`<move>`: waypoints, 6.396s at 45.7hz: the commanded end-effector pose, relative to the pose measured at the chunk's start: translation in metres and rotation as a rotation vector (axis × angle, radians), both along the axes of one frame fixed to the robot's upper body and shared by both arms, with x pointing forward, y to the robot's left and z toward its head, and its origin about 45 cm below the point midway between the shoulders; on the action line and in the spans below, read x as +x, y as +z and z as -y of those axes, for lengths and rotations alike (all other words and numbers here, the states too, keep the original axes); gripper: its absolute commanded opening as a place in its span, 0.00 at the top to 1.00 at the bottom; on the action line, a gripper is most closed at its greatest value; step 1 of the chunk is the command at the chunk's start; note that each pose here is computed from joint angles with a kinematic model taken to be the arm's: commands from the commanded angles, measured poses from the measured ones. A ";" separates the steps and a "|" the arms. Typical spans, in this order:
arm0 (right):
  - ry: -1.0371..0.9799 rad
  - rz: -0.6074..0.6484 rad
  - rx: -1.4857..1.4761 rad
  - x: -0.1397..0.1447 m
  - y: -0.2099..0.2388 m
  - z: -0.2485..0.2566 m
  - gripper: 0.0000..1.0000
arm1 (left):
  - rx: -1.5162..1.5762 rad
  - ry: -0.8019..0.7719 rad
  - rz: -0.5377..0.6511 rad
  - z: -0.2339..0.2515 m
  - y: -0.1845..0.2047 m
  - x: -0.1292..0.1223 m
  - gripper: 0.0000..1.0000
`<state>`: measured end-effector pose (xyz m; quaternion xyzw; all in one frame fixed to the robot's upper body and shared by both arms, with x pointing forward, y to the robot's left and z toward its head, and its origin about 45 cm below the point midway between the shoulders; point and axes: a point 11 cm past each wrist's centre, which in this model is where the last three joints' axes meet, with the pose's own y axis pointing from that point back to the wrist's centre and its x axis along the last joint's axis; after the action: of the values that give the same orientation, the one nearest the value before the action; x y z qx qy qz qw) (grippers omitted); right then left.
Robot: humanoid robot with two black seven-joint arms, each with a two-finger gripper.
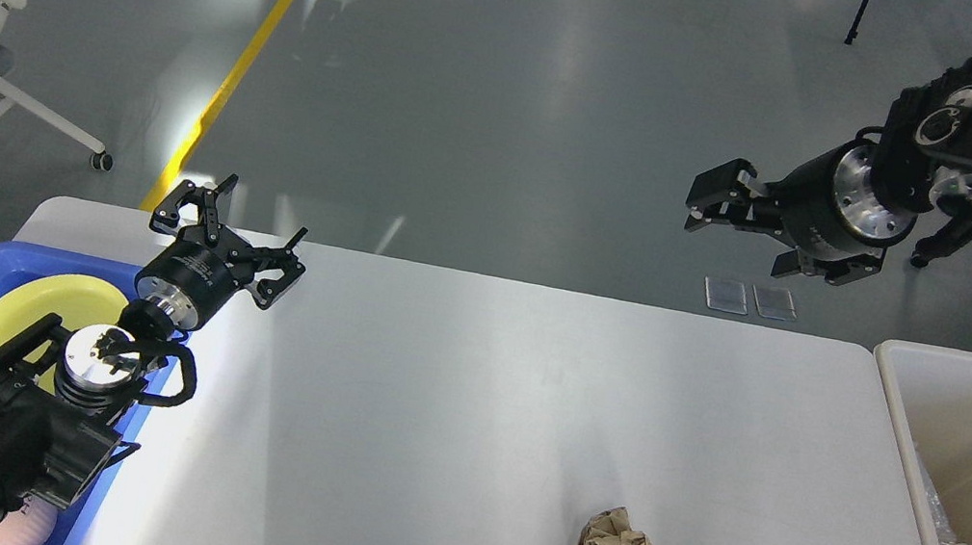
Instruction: Tidy desktop
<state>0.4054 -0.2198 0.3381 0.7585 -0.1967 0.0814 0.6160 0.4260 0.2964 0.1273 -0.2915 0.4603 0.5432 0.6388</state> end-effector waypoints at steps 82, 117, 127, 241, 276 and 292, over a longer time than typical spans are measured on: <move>-0.061 -0.474 0.195 -0.119 -0.268 -0.005 0.85 | -0.001 -0.004 0.015 0.000 0.002 0.000 0.03; -0.134 -0.272 0.156 -0.058 -0.182 0.056 1.00 | -0.001 -0.004 0.013 0.000 0.001 0.000 0.03; -0.100 -0.087 0.102 -0.022 -0.086 0.075 1.00 | -0.002 -0.005 0.015 0.000 0.001 0.000 0.03; -0.775 0.484 -0.150 0.030 -0.117 0.305 0.00 | -0.002 -0.006 0.014 0.000 0.001 0.000 0.03; -0.149 0.112 0.304 0.040 -0.034 0.044 0.00 | -0.002 -0.005 0.015 0.000 0.001 0.000 0.03; -0.691 0.235 0.803 0.075 -0.103 0.077 0.00 | -0.002 -0.005 0.015 0.000 0.001 0.000 0.03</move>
<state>0.4791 -0.2936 0.2646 0.8201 -0.4668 -0.0547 0.3263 0.4255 0.2966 0.1286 -0.2946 0.4570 0.5390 0.6433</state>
